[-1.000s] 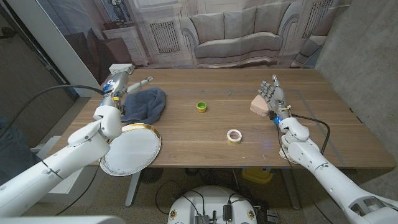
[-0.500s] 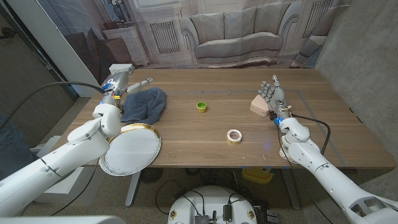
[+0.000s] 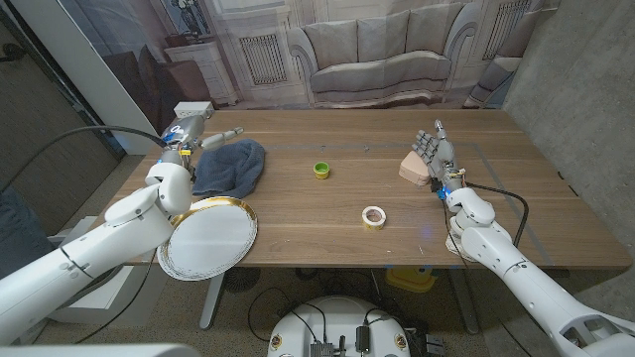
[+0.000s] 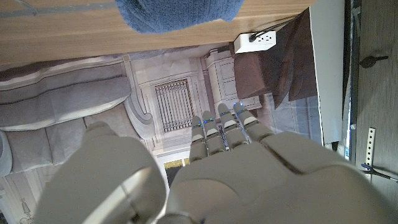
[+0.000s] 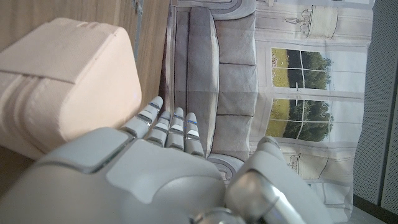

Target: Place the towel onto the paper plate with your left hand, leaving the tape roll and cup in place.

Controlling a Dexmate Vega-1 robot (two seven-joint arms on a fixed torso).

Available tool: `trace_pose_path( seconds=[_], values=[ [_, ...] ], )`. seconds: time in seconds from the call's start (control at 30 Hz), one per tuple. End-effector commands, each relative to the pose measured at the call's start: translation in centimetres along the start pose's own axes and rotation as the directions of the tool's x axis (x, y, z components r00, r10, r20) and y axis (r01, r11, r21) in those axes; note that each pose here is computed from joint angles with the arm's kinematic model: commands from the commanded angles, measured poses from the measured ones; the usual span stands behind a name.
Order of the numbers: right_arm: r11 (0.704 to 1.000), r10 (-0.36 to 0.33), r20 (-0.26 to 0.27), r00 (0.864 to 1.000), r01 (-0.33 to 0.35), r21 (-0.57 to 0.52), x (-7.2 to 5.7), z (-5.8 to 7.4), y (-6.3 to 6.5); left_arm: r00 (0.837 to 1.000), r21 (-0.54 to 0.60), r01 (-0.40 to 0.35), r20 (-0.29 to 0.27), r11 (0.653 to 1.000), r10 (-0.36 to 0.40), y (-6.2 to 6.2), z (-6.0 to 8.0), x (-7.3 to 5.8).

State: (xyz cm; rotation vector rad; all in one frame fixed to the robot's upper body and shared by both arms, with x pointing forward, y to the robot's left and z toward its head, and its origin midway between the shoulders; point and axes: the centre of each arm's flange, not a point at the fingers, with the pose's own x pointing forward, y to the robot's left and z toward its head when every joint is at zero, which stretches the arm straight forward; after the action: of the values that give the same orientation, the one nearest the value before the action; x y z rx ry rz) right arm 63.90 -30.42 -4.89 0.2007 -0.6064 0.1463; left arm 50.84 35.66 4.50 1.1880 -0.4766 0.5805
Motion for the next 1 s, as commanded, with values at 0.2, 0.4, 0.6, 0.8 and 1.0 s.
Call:
trace_pose_path(
  seconds=[0.2, 0.4, 0.6, 0.8, 1.0],
  values=[
    [1.000, -0.002, -0.007, 1.000, 0.002, -0.001, -0.08, -0.03, 0.18, 0.997, 0.026, 0.065, -0.041, 0.998, -0.064, -0.17, 0.00, 0.45],
    [1.000, 0.001, -0.007, 1.000, -0.001, -0.002, 0.12, -0.14, 0.29, 0.996, 0.047, 0.078, -0.052, 0.996, -0.075, 0.04, 0.02, 0.58],
    [1.000, -0.005, -0.009, 1.000, 0.005, 0.006, 0.24, -0.26, 0.35, 0.994, 0.061, 0.088, -0.064, 0.994, -0.084, 0.12, 0.02, 0.70],
    [1.000, -0.007, -0.011, 1.000, 0.007, 0.008, 0.24, -0.42, 0.30, 0.993, 0.074, 0.096, -0.070, 0.993, -0.091, 0.24, 0.09, 0.94],
    [1.000, -0.011, -0.012, 1.000, 0.011, 0.006, 0.03, -0.45, 0.36, 0.992, 0.078, 0.103, -0.082, 0.992, -0.097, 0.22, 0.13, 1.29]
  ],
)
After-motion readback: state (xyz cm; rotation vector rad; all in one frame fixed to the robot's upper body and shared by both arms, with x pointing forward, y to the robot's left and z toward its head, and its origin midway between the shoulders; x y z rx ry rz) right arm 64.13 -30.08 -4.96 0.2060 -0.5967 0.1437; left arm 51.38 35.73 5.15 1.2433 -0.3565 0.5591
